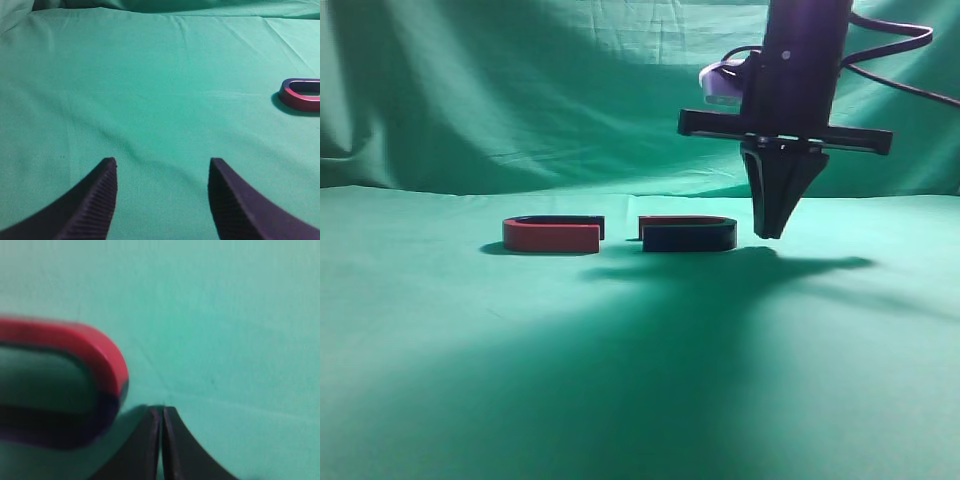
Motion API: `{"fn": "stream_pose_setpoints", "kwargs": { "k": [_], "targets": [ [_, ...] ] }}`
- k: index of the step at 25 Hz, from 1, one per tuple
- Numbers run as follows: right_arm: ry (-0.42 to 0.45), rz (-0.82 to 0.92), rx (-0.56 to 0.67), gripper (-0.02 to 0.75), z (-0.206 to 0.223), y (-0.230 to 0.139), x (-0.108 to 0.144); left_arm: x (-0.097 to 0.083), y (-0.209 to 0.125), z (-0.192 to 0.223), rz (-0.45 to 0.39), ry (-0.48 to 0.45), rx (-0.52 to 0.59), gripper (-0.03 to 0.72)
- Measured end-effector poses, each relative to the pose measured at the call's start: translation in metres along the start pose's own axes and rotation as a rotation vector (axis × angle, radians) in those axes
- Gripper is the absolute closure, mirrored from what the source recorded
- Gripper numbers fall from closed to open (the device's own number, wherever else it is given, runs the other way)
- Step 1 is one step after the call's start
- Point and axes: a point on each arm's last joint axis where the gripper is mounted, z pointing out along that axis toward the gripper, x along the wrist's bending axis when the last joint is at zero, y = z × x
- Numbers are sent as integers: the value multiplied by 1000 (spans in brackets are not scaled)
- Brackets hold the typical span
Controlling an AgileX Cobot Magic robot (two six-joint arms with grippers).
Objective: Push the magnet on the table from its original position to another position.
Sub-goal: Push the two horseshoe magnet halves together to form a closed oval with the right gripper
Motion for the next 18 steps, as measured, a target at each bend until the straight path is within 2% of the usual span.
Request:
{"fn": "stream_pose_setpoints", "kwargs": {
  "k": [11, 18],
  "targets": [
    [20, -1, -55, 738, 5, 15, 6, 0, 0, 0, 0, 0, 0, 316],
    [36, -48, -92, 738, 7, 14, 29, 0, 0, 0, 0, 0, 0, 316]
  ]
}}
